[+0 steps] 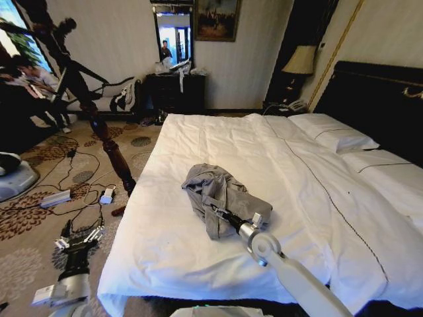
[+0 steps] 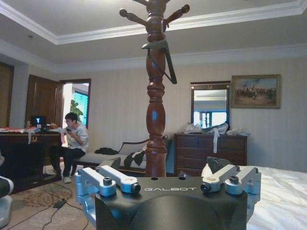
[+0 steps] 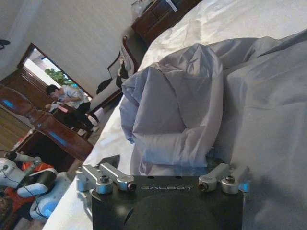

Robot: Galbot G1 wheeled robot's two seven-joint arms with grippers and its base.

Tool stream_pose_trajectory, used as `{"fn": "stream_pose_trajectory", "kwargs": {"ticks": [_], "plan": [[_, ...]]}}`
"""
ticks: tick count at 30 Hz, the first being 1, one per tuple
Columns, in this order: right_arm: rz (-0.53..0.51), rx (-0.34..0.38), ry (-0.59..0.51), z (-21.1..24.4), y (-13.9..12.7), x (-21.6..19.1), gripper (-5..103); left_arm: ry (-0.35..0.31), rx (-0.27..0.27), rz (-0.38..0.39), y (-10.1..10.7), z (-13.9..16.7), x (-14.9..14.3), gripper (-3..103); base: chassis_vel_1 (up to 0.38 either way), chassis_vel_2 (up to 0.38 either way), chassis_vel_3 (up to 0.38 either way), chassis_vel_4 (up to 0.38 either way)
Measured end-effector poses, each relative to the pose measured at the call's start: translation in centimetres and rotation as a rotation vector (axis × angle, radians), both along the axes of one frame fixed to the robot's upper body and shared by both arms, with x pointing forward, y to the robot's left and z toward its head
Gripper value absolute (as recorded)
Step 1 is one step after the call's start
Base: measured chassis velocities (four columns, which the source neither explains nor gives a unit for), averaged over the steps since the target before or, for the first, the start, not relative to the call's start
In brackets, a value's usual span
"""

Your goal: Pick up the clothes from the bed and hang them on the clothes hanger.

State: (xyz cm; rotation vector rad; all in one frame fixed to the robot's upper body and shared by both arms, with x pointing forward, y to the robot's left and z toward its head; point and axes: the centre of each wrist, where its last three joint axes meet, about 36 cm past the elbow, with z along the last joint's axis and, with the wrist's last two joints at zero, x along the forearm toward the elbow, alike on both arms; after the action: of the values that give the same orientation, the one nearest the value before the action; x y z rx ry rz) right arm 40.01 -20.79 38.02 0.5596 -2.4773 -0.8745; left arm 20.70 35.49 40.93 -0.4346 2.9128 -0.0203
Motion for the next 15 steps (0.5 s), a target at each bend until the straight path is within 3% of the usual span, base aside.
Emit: {"fn": "stream_pose_trajectory", "kwargs": {"ticks": [4, 6, 11, 13, 15], "plan": [[0.007, 0.013, -0.017, 0.02, 0.03, 0.02, 77, 0.001, 0.004, 0.004, 0.23, 0.12, -0.13, 100, 0.0, 0.0, 0.0, 0.0], [0.01, 0.015, -0.023, 0.02, 0.03, 0.02, 77, 0.0, 0.004, 0.004, 0.25, 0.15, -0.15, 100, 0.0, 0.0, 0.0, 0.0], [0.021, 0.026, -0.065, -0.11, 0.0, 0.0, 49, 0.002, 0.003, 0.004, 0.19, 0.2, -0.28, 100, 0.0, 0.0, 0.0, 0.0], [0.021, 0.028, -0.07, -0.13, -0.01, 0.01, 49, 0.003, 0.002, 0.003, 0.16, 0.18, -0.31, 100, 0.0, 0.0, 0.0, 0.0], [0.021, 0.026, -0.078, -0.18, -0.05, 0.04, 38, 0.004, 0.002, 0.004, 0.12, 0.15, -0.34, 100, 0.0, 0.0, 0.0, 0.0]]}}
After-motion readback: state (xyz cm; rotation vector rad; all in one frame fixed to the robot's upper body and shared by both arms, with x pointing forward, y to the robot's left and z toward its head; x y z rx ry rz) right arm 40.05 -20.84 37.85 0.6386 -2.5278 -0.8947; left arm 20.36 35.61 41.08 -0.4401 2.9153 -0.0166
